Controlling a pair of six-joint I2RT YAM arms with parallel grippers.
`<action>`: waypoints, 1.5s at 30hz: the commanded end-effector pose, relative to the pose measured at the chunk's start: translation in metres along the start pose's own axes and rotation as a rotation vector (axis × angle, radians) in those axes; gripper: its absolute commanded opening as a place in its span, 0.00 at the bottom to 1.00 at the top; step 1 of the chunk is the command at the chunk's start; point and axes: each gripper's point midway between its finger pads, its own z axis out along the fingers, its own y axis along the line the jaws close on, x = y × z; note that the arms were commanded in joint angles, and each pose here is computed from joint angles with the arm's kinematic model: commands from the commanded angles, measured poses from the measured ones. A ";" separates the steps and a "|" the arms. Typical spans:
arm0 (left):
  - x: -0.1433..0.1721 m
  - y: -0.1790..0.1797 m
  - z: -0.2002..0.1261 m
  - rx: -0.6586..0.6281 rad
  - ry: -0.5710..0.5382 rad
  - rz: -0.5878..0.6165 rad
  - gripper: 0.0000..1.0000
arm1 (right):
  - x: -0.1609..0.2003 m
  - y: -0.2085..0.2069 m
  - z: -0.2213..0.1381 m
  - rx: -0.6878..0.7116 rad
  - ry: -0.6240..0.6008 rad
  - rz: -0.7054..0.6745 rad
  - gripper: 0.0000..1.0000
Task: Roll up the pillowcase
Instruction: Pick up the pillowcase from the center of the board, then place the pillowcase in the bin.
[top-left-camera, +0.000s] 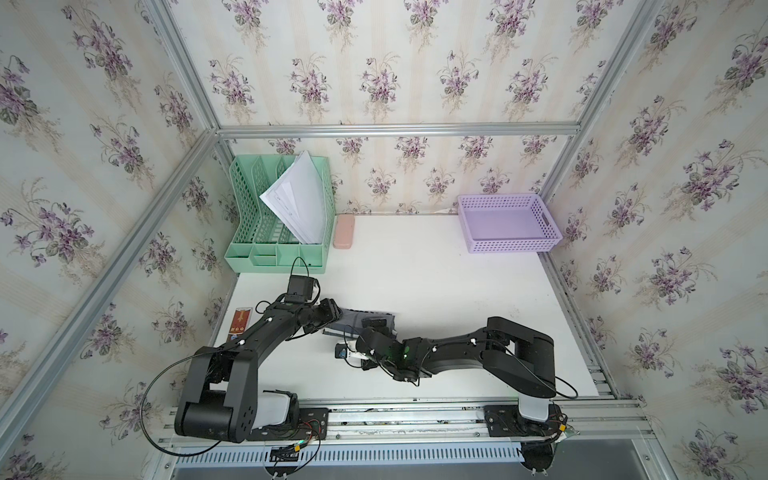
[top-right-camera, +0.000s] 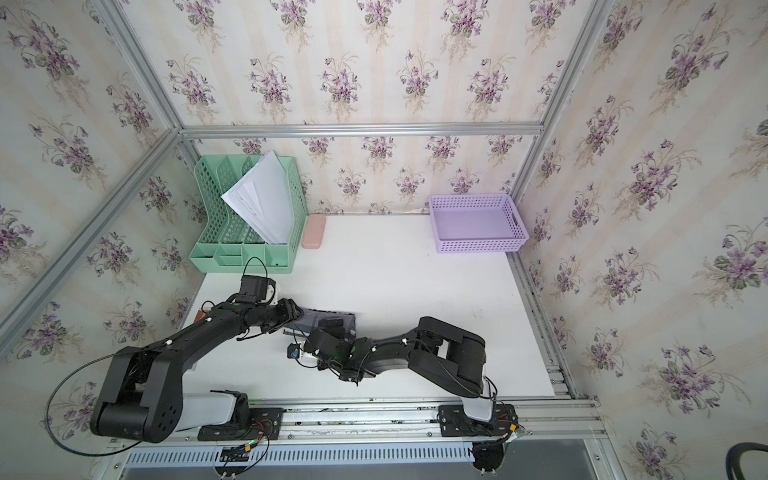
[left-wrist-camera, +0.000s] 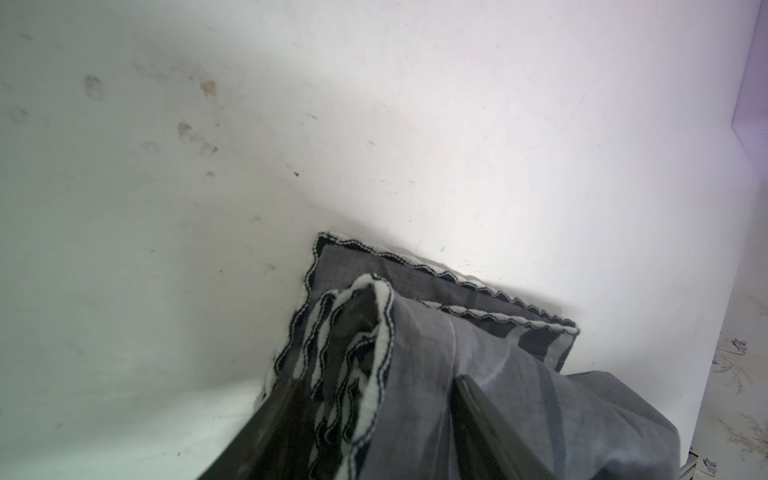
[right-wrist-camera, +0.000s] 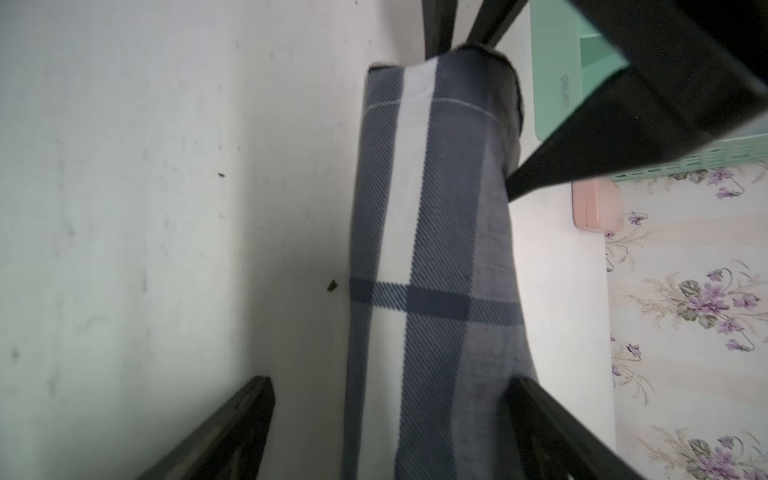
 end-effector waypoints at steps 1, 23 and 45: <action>-0.002 0.000 0.001 -0.009 0.002 0.014 0.63 | 0.006 0.018 0.005 -0.074 0.025 -0.018 0.93; -0.046 -0.016 -0.074 -0.037 -0.175 0.039 0.95 | 0.060 -0.031 0.055 -0.058 0.255 0.073 0.00; -0.056 0.003 -0.093 -0.069 -0.237 -0.046 0.99 | 0.366 -0.439 -0.030 0.575 0.642 0.261 0.00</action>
